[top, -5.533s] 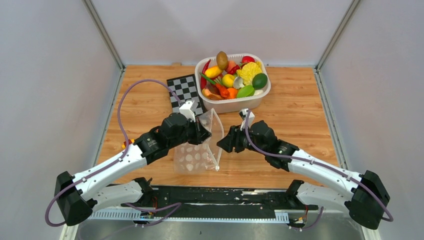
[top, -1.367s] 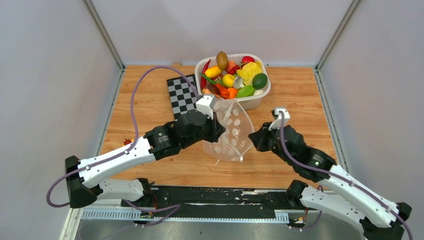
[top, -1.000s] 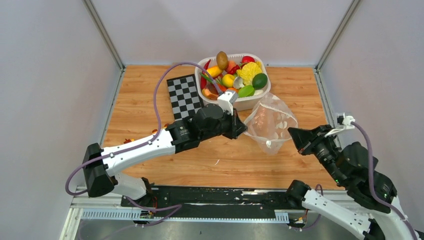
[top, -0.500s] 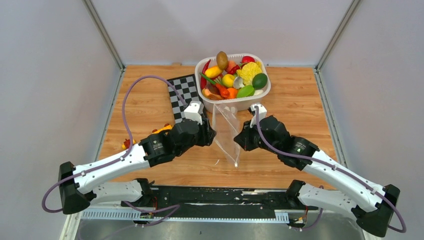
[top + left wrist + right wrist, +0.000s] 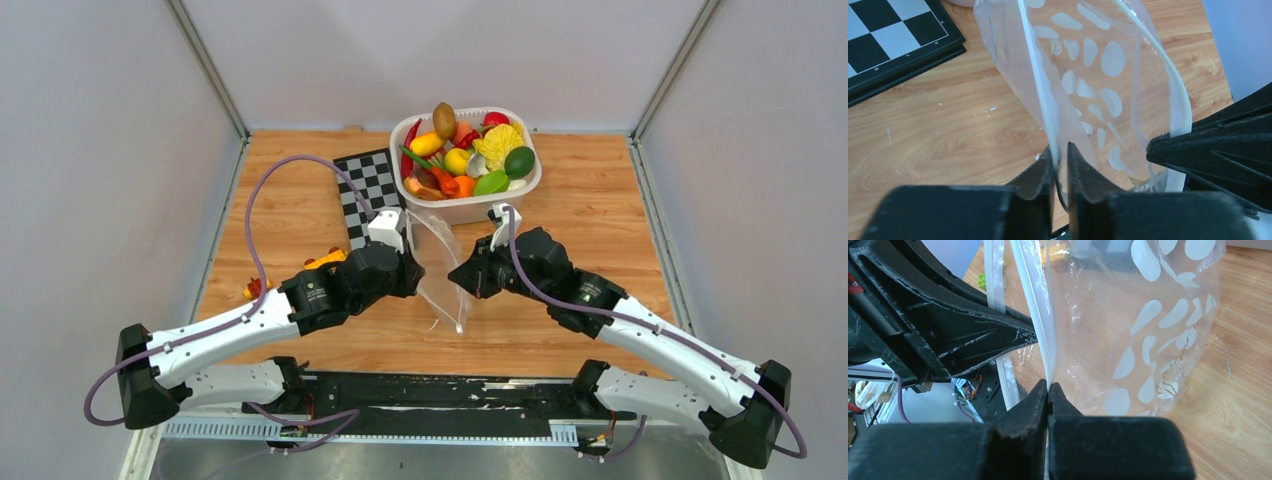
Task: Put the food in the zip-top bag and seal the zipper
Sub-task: Unzip the zipper food storage bag at the center of the board, then pick up the fake vegetable from the bin.
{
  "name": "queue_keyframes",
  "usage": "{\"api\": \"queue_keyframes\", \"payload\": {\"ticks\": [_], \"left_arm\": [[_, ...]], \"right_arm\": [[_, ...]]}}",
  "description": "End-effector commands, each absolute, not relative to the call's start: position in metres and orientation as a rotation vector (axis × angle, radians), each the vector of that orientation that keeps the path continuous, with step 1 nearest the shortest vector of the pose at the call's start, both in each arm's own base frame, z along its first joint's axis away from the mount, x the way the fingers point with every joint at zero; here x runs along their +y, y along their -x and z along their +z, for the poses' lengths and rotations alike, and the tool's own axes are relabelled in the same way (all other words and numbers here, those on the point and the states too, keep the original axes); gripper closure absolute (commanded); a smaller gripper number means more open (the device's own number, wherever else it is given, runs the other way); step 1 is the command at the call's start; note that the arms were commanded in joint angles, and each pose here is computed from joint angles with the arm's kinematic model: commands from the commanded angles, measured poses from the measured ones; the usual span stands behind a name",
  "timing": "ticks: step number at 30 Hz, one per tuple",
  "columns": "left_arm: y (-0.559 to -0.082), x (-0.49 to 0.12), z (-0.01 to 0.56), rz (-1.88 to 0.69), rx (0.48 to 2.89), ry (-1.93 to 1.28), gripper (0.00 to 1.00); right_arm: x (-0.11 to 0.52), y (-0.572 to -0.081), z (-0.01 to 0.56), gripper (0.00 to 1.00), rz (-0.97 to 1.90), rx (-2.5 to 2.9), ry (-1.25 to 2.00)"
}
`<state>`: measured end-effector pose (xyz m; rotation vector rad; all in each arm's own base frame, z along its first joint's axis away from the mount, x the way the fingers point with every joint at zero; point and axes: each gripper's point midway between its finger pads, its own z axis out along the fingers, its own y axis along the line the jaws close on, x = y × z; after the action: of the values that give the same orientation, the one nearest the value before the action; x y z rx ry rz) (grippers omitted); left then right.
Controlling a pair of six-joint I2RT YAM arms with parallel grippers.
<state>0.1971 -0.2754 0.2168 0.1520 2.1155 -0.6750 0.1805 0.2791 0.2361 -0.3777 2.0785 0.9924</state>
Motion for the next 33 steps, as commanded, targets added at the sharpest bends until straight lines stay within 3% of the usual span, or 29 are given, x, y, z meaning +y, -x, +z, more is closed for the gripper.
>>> {"api": "queue_keyframes", "payload": {"ticks": [1,4,14,26,30,33], "left_arm": [[-0.198,-0.27,0.229,-0.654,2.115,-0.146,0.89],[-0.197,-0.254,0.249,-0.611,2.094,-0.142,1.0],[-0.168,-0.183,0.29,-0.431,2.22,-0.087,1.0],[-0.174,-0.198,0.202,-0.347,2.315,-0.062,1.0],[-0.181,-0.197,0.194,-0.301,2.299,-0.047,1.0],[-0.186,-0.197,0.198,-0.311,2.256,-0.025,1.0]], "right_arm": [[0.286,-0.183,0.247,1.0,1.049,2.031,0.342],[0.295,-0.176,0.254,1.0,1.119,2.011,0.392],[0.348,-0.178,0.283,1.0,1.335,1.994,0.473],[0.346,-0.207,0.185,0.99,1.132,2.222,0.356],[0.338,-0.215,0.188,0.89,1.063,2.216,0.405],[0.333,-0.221,0.213,0.68,1.035,2.123,0.465]]}}
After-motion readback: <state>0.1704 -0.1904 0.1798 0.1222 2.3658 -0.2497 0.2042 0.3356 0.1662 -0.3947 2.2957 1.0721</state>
